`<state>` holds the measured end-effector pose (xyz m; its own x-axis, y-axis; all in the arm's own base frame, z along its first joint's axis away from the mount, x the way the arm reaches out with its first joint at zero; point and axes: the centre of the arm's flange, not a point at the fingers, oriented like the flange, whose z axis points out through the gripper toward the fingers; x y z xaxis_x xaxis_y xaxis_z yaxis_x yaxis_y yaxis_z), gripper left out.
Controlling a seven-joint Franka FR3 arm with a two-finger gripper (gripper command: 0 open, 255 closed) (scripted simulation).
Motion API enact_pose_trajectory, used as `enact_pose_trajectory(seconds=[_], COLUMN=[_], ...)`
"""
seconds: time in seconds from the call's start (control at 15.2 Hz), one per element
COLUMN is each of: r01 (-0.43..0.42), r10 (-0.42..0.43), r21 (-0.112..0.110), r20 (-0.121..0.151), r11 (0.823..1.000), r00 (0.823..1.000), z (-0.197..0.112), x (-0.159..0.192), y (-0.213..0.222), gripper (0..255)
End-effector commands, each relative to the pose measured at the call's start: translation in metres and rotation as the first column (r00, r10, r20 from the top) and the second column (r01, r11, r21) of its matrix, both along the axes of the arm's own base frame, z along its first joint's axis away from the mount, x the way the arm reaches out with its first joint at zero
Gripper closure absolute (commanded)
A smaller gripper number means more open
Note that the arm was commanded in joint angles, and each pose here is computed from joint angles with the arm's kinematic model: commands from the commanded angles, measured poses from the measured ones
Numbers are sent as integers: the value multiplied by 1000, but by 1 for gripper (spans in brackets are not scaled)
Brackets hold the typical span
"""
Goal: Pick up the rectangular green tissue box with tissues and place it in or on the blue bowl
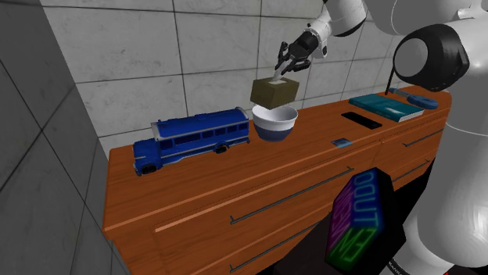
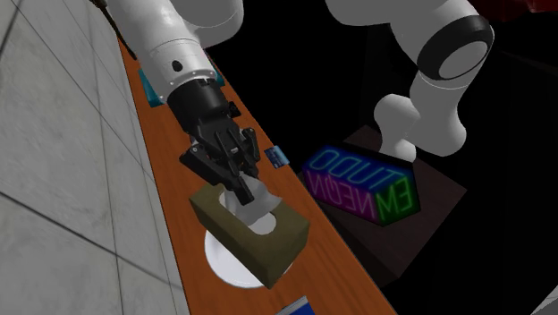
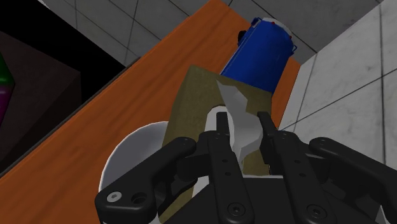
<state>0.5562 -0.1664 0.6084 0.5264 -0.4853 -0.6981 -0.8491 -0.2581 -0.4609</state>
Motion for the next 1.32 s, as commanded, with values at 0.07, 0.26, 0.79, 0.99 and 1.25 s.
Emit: enact_pose_trajectory(seconds=[0.07,0.26,0.79,0.99,1.25], r01=[0,0,0,0,0], r10=[0,0,0,0,0], r21=[0,0,0,0,0], r20=[1,1,1,0,1], r11=[1000,1000,1000,1000,1000], r00=[1000,1000,1000,1000,1000], z=[-16,-32,-40,-39,-40], x=[0,0,0,-1,0], y=[0,0,0,-1,0], gripper=[255,255,255,0,0])
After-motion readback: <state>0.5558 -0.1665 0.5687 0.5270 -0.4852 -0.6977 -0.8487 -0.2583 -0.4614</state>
